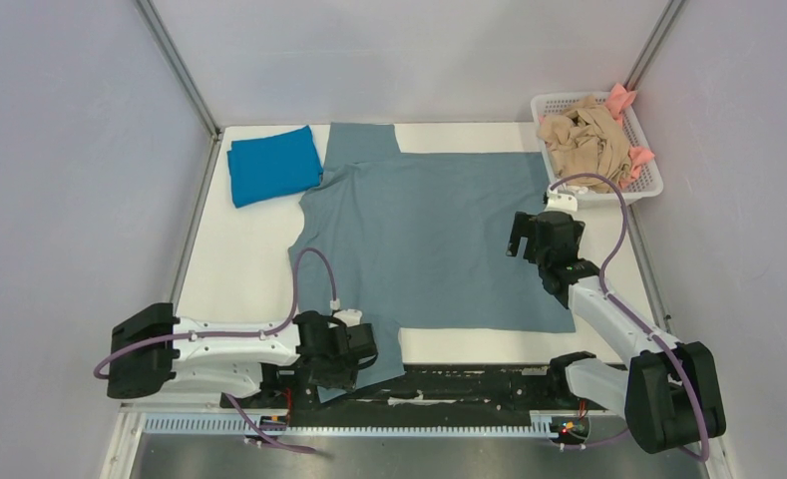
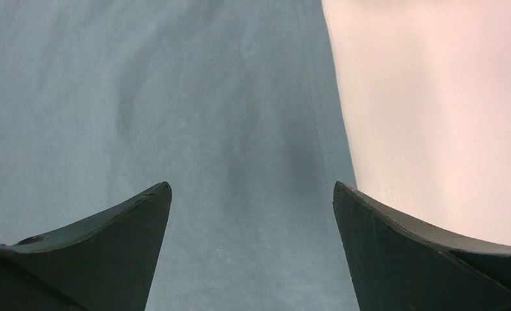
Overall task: Fold and stack the t-shirts
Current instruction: Grab the side of the flattened tshirt closest away from the robot with both arms
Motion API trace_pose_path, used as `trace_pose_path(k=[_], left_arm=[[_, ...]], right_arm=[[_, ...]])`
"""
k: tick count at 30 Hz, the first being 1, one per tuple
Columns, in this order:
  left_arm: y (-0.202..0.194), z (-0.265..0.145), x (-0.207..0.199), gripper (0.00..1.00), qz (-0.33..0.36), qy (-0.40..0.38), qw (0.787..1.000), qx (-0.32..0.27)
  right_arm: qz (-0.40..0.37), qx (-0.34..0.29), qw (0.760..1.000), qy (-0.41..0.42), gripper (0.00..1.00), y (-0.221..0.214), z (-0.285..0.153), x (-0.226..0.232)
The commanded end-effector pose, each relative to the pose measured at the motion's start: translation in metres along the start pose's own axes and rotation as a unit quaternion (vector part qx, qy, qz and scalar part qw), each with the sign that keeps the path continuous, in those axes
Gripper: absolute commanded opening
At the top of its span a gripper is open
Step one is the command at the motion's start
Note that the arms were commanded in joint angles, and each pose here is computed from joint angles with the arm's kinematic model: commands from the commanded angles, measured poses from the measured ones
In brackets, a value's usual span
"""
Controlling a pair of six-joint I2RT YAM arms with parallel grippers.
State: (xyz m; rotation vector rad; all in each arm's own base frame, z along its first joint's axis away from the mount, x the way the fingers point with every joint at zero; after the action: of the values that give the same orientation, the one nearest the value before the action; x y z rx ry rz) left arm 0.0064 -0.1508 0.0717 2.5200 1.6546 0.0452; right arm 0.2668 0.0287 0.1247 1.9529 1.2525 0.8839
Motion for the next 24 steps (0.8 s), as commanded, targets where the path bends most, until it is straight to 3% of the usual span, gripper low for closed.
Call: trace_pose_path(k=[1, 4, 5, 6, 7, 12, 15, 24], left_arm=[[0.002, 0.013, -0.005, 0.49, -0.035, 0.014, 0.999, -0.006], [0.007, 0.013, -0.005, 0.34, -0.039, 0.026, 0.999, -0.019], [0.008, 0.014, -0.004, 0.25, -0.042, 0.027, 0.999, -0.020], [0.008, 0.013, -0.005, 0.09, -0.043, 0.026, 0.998, -0.024], [0.010, 0.012, -0.005, 0.02, -0.043, 0.025, 0.998, -0.030], [0.036, -0.011, -0.023, 0.02, -0.003, -0.032, 0.994, -0.106], [0.052, -0.027, -0.034, 0.02, 0.025, -0.063, 0.985, -0.157], [0.071, -0.045, -0.045, 0.02, 0.085, -0.087, 0.969, -0.214]], right_arm=[[0.010, -0.017, 1.000, -0.010, 0.98, 0.003, -0.001, -0.003], [0.018, -0.023, 1.000, -0.010, 0.98, 0.004, -0.005, -0.004], [0.023, -0.026, 0.999, -0.011, 0.98, 0.004, -0.007, -0.005], [0.028, -0.025, 0.999, -0.015, 0.98, 0.003, -0.009, -0.007], [0.033, -0.025, 0.999, -0.019, 0.98, 0.001, -0.011, -0.010], [0.109, -0.001, 0.991, -0.080, 0.98, -0.032, -0.026, -0.035], [0.149, 0.025, 0.986, -0.074, 0.98, -0.057, -0.032, -0.045], [0.173, 0.100, 0.978, -0.058, 0.98, -0.096, -0.062, -0.059]])
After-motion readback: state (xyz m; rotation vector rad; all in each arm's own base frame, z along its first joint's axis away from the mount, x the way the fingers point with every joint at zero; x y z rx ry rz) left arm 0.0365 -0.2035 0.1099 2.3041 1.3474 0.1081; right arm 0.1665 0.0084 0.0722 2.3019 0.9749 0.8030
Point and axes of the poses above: each gripper's point midway between its finger pads, its own z axis out along the fingers, its own x axis along the line the jaws close on, y = z × x, the point moved 6 cm from there along -z, back along the fingers, and after that the axes turned 13 degrees about z, right-handed, at the moved point
